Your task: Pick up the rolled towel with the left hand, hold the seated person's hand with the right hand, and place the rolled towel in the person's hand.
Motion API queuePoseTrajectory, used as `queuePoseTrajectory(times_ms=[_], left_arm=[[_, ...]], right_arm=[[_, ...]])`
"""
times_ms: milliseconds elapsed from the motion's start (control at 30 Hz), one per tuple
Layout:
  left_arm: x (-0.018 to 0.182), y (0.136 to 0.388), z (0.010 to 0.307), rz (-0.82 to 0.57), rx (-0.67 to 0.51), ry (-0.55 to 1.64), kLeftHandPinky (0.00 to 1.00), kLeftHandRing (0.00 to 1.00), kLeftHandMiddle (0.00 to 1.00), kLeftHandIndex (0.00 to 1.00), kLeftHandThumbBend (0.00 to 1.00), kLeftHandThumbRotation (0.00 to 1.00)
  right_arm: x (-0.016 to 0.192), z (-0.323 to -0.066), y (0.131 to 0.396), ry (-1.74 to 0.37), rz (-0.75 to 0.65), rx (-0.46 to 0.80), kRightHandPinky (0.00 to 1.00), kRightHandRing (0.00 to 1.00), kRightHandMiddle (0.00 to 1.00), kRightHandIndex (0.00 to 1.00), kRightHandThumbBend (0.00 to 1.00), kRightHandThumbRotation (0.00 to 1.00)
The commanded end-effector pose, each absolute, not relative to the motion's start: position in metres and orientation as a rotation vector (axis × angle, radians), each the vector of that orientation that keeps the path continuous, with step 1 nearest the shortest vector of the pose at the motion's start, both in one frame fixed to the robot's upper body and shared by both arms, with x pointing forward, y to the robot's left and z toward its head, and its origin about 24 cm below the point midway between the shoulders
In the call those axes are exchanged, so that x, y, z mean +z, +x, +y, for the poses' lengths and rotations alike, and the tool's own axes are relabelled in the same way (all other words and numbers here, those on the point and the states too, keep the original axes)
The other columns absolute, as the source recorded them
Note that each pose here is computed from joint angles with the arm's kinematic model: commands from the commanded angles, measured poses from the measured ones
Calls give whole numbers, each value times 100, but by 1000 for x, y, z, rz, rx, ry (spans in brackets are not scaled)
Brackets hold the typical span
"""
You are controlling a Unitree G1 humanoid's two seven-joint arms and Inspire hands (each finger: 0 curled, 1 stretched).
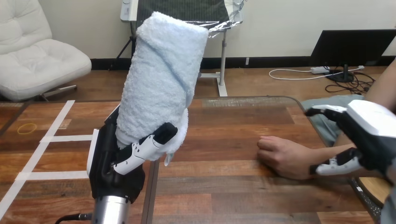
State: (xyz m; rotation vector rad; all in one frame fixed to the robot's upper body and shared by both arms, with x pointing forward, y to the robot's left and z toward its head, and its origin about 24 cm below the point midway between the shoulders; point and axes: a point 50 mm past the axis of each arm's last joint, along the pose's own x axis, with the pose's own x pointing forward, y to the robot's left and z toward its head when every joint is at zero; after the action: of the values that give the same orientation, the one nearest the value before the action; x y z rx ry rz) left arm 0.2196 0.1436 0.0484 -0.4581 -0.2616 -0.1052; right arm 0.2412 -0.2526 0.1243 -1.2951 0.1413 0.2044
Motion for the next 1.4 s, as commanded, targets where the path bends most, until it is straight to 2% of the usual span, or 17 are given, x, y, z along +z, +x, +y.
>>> queuePoseTrajectory(times_ms=[0,567,1367], left_arm=[[71,227,131,-367,-159,-511,34,33,36,44,58,0],[70,227,132,-365,-156,-493,33,33,36,44,55,0],[64,225,136,-347,-156,-503,31,32,35,44,55,0]], right_arm=[[145,-254,254,-1371,111,189,85,93,91,86,81,0],[149,-261,264,-1470,231,242,85,93,91,86,83,0],[151,-257,279,-1556,411,321,87,94,93,88,79,0]])
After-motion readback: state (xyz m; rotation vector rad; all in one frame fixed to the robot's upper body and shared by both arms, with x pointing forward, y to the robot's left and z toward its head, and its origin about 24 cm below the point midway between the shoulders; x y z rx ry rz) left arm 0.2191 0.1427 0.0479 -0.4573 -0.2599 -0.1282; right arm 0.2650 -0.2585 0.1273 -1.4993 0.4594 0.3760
